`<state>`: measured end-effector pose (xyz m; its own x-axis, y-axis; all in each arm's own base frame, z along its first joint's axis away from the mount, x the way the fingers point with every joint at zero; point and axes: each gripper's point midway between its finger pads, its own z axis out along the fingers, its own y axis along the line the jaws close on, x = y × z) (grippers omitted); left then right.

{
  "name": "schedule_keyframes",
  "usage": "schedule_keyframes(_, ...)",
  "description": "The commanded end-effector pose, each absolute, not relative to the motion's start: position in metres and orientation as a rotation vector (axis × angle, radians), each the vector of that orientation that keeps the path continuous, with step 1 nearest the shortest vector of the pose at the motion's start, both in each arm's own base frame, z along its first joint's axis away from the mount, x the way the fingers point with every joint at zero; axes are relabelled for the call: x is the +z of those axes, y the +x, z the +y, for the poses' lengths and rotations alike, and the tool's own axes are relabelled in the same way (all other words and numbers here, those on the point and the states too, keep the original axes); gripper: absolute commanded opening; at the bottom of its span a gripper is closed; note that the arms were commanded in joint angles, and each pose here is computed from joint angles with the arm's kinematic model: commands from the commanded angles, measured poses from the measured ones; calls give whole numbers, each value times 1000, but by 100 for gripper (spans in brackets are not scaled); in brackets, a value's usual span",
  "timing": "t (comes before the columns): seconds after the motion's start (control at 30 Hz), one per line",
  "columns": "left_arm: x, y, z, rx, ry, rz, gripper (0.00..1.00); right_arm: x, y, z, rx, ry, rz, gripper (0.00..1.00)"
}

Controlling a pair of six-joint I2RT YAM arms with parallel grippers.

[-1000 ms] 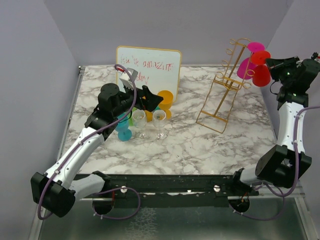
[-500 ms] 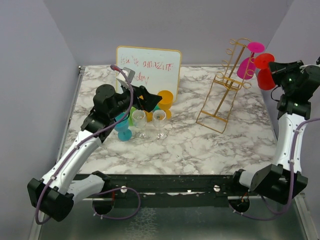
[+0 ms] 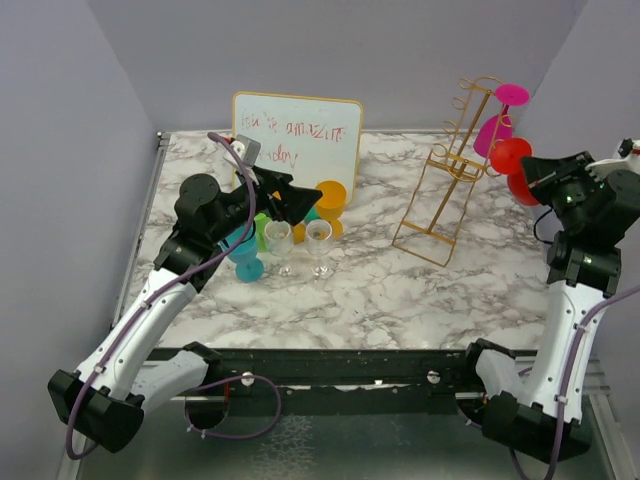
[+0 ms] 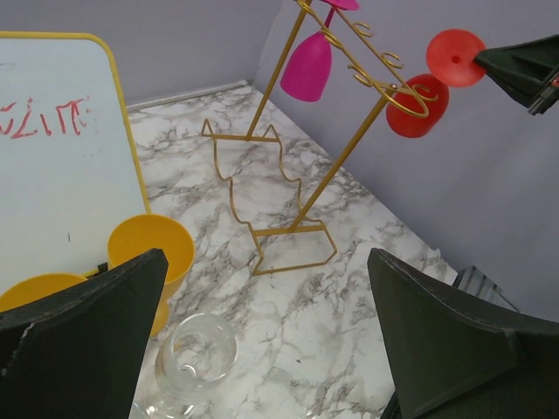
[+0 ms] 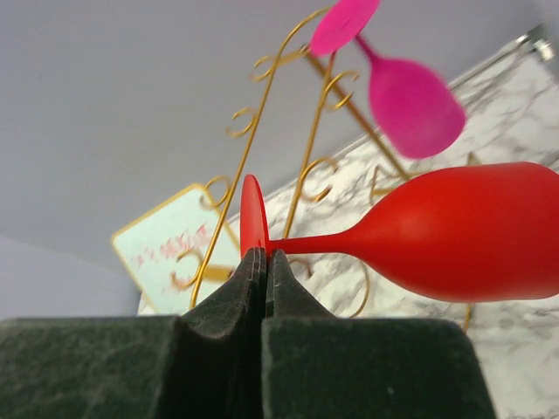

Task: Take the wine glass off the wine glass rack
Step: Pick up the wine glass from the wine rack, then place the wine glass at the center of the board.

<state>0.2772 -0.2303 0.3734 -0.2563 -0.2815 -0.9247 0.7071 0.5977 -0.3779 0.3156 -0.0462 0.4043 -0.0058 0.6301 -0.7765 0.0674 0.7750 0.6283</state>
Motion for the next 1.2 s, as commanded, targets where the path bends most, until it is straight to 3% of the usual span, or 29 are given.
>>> schedule_keyframes(0.0, 373, 267, -240, -1048, 416, 1559, 99, 387, 285, 5, 623, 461, 1667, 1)
schedule_keyframes(0.27, 366, 266, -247, -1089, 437, 1589, 99, 360, 238, 34, 619, 453, 1756, 0)
schedule_keyframes(0.67, 364, 244, -265, -1275, 539, 1605, 99, 337, 240, 54, 750, 438, 1838, 1)
schedule_keyframes(1.17, 338, 221, -259, -1365, 472, 1626, 99, 312, 179, 147, 1202, -226, 1895, 0)
